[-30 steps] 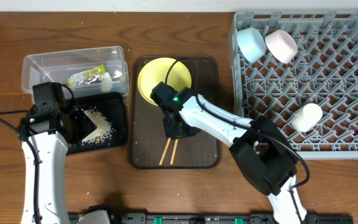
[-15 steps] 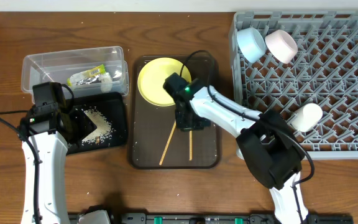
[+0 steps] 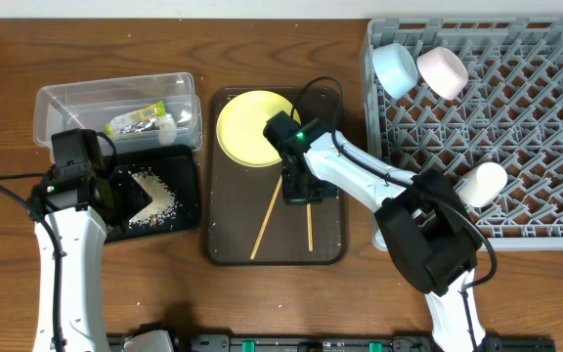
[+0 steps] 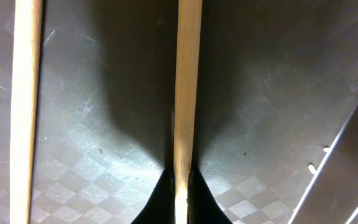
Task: Sort waste into correct bins and load items into the dishwasher rack
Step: 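Carry the chopstick with right gripper and stand it upright in the rack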
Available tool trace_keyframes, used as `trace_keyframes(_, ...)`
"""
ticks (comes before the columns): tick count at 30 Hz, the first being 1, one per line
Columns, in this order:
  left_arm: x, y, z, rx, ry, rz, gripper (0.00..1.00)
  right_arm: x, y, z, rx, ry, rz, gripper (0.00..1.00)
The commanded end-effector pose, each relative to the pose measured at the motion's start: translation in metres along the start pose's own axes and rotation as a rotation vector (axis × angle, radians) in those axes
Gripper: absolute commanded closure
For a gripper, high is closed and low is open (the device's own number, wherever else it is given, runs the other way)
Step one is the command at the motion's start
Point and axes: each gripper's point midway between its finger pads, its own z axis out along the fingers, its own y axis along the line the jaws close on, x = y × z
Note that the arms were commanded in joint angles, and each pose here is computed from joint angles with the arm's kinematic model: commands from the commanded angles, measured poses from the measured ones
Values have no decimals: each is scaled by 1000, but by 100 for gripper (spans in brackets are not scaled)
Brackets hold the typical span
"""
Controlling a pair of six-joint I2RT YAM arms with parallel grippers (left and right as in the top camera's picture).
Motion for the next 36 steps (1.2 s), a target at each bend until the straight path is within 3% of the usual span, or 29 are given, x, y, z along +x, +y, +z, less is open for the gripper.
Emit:
trace_keyframes(1, -1, 2, -1, -7, -5, -8, 27, -5, -15, -2, 16, 0, -3, 99)
trace_keyframes(10, -1, 2, -1, -7, -5, -8, 27, -33, -57, -104, -81, -205, -130, 99)
trace_keyframes(15, -1, 2, -1, -7, -5, -8, 27, -35, -100, -135, -73, -238, -109, 99)
trace_keyframes(24, -1, 2, -1, -7, -5, -7, 27, -26, -160, -120, -29, -129, 14, 99)
trace_keyframes(36, -1, 2, -1, -7, -5, -8, 27, -23, -163, -74, -34, -131, 21, 99)
